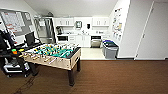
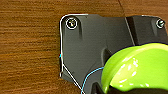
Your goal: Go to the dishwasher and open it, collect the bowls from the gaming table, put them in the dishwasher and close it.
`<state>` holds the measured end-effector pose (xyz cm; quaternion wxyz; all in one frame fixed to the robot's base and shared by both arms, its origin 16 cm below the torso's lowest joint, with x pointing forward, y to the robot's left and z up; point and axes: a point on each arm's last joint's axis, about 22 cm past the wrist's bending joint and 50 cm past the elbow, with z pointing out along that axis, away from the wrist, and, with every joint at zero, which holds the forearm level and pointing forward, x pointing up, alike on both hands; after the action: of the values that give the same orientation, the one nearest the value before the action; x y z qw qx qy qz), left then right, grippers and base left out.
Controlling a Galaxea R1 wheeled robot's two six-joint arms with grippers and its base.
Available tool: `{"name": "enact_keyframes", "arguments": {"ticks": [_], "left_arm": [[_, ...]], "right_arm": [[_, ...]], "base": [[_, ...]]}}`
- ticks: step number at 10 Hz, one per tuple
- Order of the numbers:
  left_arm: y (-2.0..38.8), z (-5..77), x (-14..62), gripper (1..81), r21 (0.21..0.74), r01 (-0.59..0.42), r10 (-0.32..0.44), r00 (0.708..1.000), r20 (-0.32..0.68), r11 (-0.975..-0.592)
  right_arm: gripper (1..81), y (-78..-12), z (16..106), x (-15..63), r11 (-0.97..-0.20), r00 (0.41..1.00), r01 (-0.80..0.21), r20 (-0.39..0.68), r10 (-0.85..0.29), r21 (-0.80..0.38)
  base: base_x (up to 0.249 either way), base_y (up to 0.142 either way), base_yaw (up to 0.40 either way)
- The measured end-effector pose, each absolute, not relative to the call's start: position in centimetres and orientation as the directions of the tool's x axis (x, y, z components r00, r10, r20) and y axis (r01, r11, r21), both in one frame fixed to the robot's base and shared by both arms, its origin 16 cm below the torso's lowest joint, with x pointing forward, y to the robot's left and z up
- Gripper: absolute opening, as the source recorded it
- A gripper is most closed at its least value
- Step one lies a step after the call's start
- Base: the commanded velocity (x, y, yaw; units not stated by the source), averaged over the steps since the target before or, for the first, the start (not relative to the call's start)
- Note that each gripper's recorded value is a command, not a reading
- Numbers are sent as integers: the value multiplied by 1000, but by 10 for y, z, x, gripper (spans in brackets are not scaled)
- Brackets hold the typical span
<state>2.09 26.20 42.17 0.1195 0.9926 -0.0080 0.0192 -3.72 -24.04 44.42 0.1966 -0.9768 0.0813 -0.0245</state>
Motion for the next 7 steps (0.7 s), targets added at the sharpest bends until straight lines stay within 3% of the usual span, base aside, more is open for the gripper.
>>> {"name": "enact_keyframes", "arguments": {"ticks": [7], "left_arm": [[262,422,21,10,238,-21,-12,999,41,-971]], "right_arm": [[10,-240,444,-38,-909,986,-149,16,-169,-388]], "base": [[160,0,0]]}}
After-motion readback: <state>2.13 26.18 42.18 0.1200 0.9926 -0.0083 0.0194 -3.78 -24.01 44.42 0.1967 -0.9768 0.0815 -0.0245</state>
